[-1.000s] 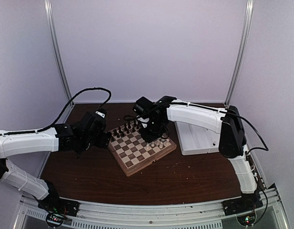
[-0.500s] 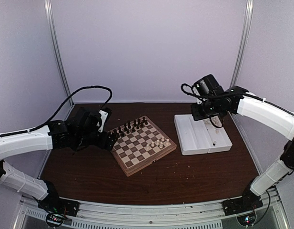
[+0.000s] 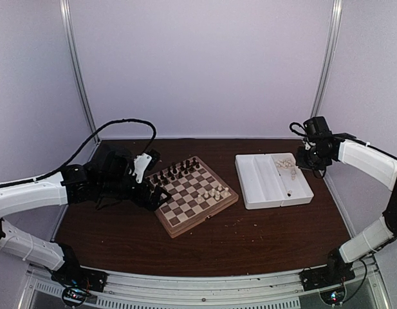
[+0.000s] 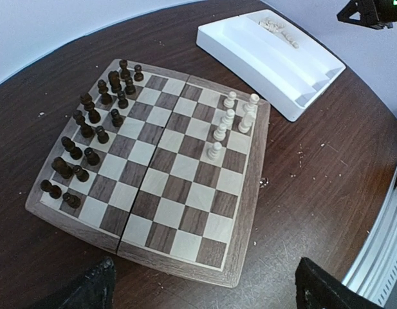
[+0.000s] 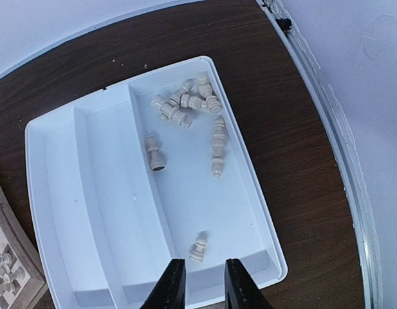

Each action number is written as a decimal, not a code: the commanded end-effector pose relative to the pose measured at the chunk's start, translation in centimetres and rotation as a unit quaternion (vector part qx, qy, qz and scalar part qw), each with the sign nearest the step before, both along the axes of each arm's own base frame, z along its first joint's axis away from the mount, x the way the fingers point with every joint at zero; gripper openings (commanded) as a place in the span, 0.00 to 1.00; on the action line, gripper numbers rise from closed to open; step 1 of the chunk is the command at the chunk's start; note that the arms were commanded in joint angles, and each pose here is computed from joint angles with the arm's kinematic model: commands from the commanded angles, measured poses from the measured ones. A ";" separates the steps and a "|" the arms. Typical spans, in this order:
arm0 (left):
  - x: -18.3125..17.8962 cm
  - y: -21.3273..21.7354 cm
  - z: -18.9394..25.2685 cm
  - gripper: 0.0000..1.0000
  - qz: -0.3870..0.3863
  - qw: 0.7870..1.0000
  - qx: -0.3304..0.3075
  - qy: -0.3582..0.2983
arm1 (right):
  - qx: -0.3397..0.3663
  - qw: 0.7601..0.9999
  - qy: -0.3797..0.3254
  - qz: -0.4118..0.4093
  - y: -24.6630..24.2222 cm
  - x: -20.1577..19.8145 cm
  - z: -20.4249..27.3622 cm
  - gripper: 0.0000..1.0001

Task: Set up the chess pieces on the board
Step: Pick up the chess piece from the storage box.

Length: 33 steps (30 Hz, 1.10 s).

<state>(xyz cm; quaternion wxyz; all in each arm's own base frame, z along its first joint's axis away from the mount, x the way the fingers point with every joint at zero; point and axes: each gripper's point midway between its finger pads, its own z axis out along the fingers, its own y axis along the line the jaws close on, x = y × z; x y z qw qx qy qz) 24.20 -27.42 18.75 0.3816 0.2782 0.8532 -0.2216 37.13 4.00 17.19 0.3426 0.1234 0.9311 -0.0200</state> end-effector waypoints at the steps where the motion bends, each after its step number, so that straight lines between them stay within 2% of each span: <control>1: -0.6 -1.7 1.7 0.98 -0.036 0.998 -0.043 0.004 | 0.014 1.000 -0.001 -0.022 -1.1 2.0 -1.5 0.24; 6: -0.7 -2.0 2.8 0.98 -0.037 0.997 -0.062 0.001 | 0.002 0.998 0.033 -0.046 -2.8 2.8 -4.2 0.24; 13: -0.4 -1.8 3.7 0.98 -0.024 0.997 -0.077 -0.018 | 0.022 0.996 0.074 -0.040 -2.4 4.3 -7.8 0.23; 19: -0.8 -1.8 4.6 0.98 -0.025 0.996 -0.085 -0.018 | 0.058 0.995 0.075 -0.043 -2.1 6.7 -8.8 0.27; 25: -1.5 -0.9 4.4 0.97 -0.016 0.996 -0.088 -0.016 | 0.057 0.995 0.072 -0.041 -2.3 9.3 -9.1 0.25; 33: -1.9 0.1 4.3 0.94 -0.008 0.996 -0.085 -0.023 | 0.054 0.993 0.087 -0.054 -3.0 9.2 -10.6 0.27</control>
